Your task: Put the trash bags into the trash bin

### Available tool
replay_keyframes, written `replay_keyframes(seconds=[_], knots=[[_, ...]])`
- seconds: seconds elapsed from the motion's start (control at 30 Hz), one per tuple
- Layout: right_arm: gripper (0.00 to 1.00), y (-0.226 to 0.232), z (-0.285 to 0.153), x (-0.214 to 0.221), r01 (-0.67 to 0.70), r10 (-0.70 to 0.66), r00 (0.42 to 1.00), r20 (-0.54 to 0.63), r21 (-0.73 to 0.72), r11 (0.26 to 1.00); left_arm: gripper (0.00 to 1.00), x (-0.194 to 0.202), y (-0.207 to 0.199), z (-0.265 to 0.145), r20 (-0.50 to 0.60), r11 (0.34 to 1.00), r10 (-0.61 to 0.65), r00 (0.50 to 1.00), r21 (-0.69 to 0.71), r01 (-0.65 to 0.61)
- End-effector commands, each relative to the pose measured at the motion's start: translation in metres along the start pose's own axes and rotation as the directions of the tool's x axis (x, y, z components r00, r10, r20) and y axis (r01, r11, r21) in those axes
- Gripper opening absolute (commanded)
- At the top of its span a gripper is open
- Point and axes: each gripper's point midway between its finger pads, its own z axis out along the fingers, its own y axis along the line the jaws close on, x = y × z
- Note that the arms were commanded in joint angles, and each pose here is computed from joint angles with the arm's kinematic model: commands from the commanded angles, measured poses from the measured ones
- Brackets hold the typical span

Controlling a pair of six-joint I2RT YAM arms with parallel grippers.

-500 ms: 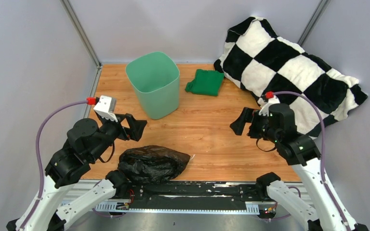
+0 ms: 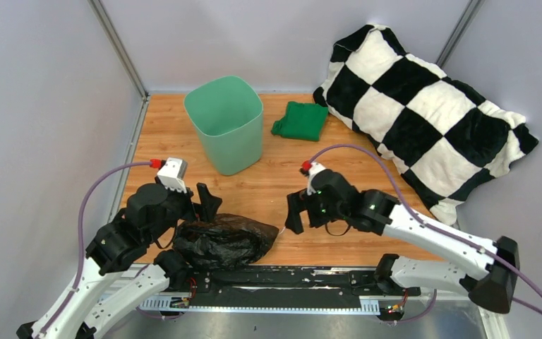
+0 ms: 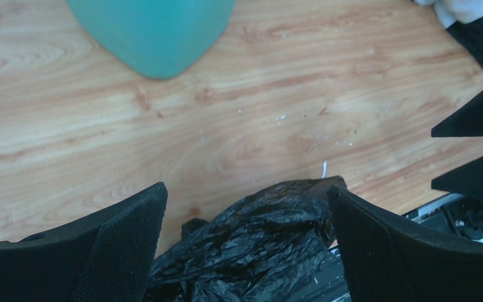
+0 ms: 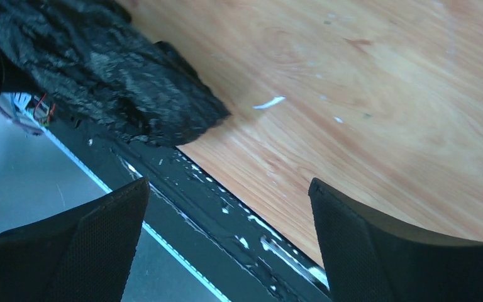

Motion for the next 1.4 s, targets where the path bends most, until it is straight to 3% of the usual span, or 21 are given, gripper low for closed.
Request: replay_keyframes(seconds=[0.0, 0.17, 0.4, 0.43, 0.5, 0.57, 0.63, 0.67, 1.0, 1.27, 1.37], knots=[[0.97, 0.045, 0.028, -0.003, 0.113, -0.107, 0.992, 0.066, -0.093, 0.989, 1.0, 0.024, 0.0, 0.002, -0.057, 0.999, -0.052, 0.997, 0.011, 0.053], [0.96, 0.076, 0.068, 0.02, 0.246, -0.247, 0.969, 0.012, -0.129, 0.961, 1.0, 0.036, 0.006, 0.004, -0.121, 0.996, -0.087, 0.989, -0.046, 0.082], [0.82, 0.071, 0.111, 0.032, 0.215, -0.218, 0.975, -0.047, -0.059, 0.975, 1.0, 0.053, 0.005, 0.009, -0.171, 0.988, -0.151, 0.974, -0.063, 0.143], [0.77, 0.069, 0.113, 0.03, 0.205, -0.207, 0.978, -0.039, -0.038, 0.978, 1.0, 0.054, 0.004, 0.01, -0.176, 0.987, -0.154, 0.972, -0.065, 0.144], [0.56, 0.063, 0.114, 0.024, 0.188, -0.188, 0.982, -0.027, 0.012, 0.982, 1.0, 0.056, 0.003, 0.012, -0.191, 0.987, -0.155, 0.969, -0.065, 0.145], [0.26, 0.052, 0.112, 0.019, 0.166, -0.166, 0.986, -0.016, 0.083, 0.983, 1.0, 0.057, 0.003, 0.014, -0.201, 0.988, -0.152, 0.968, -0.067, 0.141], [0.03, 0.037, 0.106, 0.012, 0.134, -0.135, 0.991, -0.004, 0.144, 0.981, 1.0, 0.058, 0.003, 0.015, -0.206, 0.988, -0.151, 0.967, -0.071, 0.139], [0.01, 0.031, 0.103, 0.009, 0.118, -0.12, 0.993, 0.002, 0.16, 0.98, 1.0, 0.058, 0.003, 0.016, -0.209, 0.988, -0.149, 0.967, -0.073, 0.136], [0.0, -0.032, 0.046, -0.026, 0.061, -0.104, 0.981, 0.164, 0.249, 0.966, 1.0, 0.059, -0.002, 0.026, -0.228, 0.984, -0.172, 0.958, -0.083, 0.157], [0.0, -0.042, 0.025, -0.039, 0.145, -0.192, 0.967, 0.168, 0.257, 0.956, 0.94, 0.048, -0.033, 0.043, -0.208, 0.987, -0.103, 0.973, 0.1, 0.126], [0.0, -0.045, 0.016, -0.044, 0.145, -0.202, 0.962, 0.186, 0.279, 0.949, 0.91, 0.049, -0.035, 0.049, -0.2, 0.985, -0.12, 0.972, 0.101, 0.142]])
